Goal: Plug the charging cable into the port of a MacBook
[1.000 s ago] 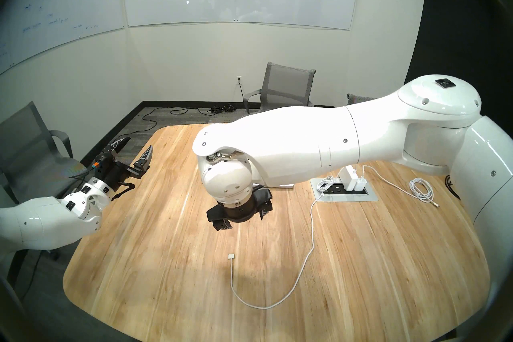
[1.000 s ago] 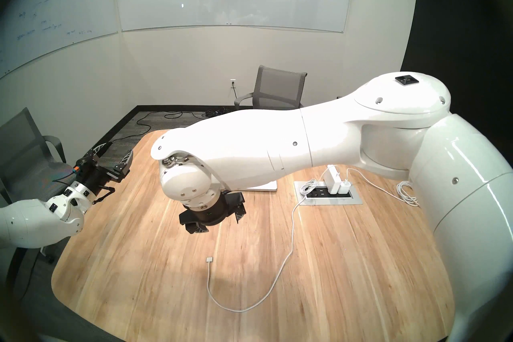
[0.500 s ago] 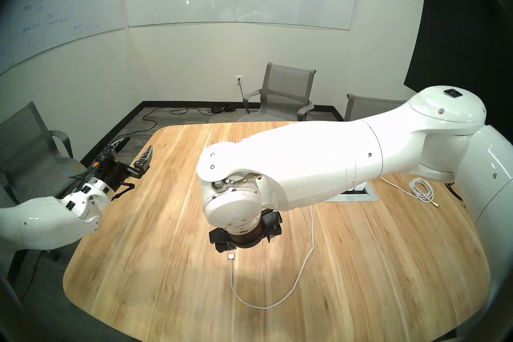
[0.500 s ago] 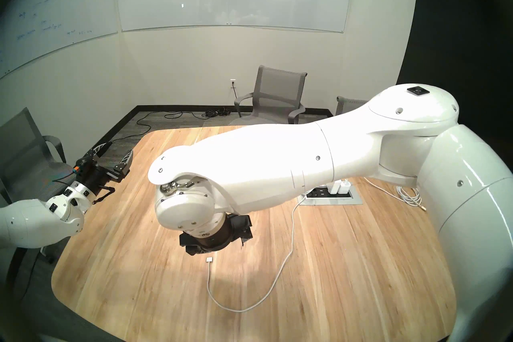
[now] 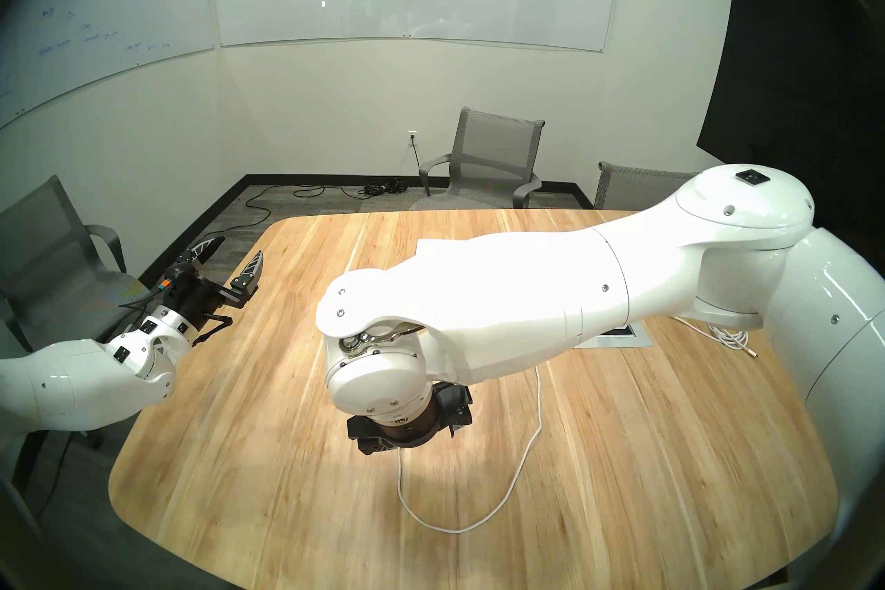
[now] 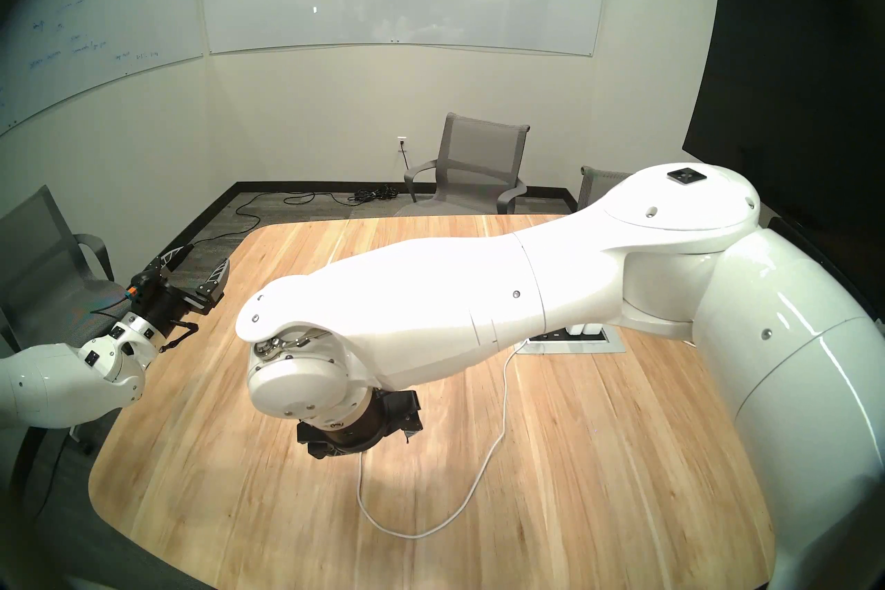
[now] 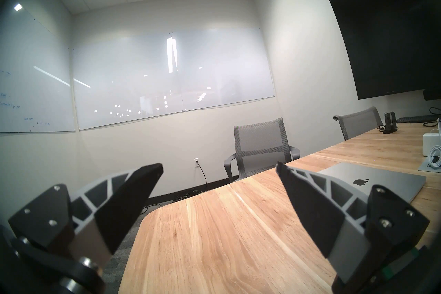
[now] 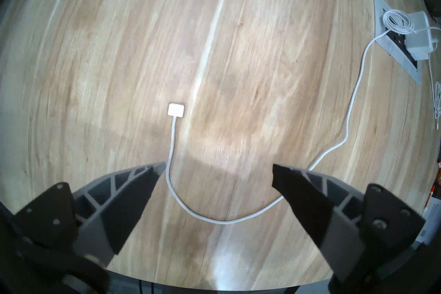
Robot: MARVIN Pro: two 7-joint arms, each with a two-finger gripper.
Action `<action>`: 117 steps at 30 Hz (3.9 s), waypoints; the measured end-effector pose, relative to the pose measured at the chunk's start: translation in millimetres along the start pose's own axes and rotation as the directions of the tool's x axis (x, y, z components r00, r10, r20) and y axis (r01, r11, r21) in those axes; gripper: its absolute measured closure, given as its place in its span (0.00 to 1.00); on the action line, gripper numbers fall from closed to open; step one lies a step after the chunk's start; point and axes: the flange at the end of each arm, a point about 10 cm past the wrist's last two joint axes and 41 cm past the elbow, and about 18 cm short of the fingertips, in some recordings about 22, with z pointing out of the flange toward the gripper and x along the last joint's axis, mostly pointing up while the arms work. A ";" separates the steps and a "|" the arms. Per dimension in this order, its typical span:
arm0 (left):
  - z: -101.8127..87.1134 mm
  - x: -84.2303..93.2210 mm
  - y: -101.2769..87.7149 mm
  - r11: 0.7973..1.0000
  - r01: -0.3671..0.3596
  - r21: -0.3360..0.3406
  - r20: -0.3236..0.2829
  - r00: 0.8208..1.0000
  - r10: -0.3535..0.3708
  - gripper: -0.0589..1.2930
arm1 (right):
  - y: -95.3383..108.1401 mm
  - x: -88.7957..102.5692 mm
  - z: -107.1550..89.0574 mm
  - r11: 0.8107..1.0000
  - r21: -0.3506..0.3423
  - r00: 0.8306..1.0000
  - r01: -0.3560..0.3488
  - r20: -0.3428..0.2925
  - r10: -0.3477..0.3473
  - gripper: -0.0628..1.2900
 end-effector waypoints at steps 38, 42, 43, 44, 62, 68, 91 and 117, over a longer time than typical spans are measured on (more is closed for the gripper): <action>0.0 0.0 0.0 1.000 0.000 0.000 0.000 1.000 0.000 0.02 | -30.0 -12.7 13.8 1.000 0.023 1.000 0.016 0.021 -0.017 0.05; 0.0 0.0 0.0 1.000 0.000 0.000 0.000 1.000 0.000 0.02 | -31.7 -14.4 15.3 1.000 0.027 1.000 0.013 0.021 -0.014 0.05; 0.0 0.0 0.0 1.000 0.000 0.000 0.000 1.000 0.000 0.02 | -32.0 -14.9 15.9 1.000 0.028 1.000 0.012 0.021 -0.013 0.05; 0.0 0.0 0.0 1.000 0.000 0.000 0.000 1.000 0.000 0.02 | -32.3 -15.3 16.4 1.000 0.029 1.000 0.011 0.022 -0.012 0.05; 0.0 0.1 0.0 1.000 0.000 0.000 0.000 1.000 0.000 0.02 | -35.4 -11.5 30.2 0.999 0.037 0.999 -0.008 0.038 0.007 0.05; 0.1 0.1 0.0 1.000 0.000 0.000 0.000 1.000 0.000 0.02 | -37.0 -7.6 35.1 0.999 0.042 0.999 -0.010 0.043 0.008 0.05; 0.1 0.1 0.0 1.000 0.000 0.000 0.000 1.000 0.000 0.02 | -42.5 -4.6 50.2 0.999 0.043 0.998 -0.013 0.060 0.010 0.05; 0.1 0.1 0.0 1.000 0.000 0.000 0.000 1.000 0.000 0.02 | -48.4 -3.3 60.1 0.997 0.070 0.998 -0.024 0.063 0.020 0.05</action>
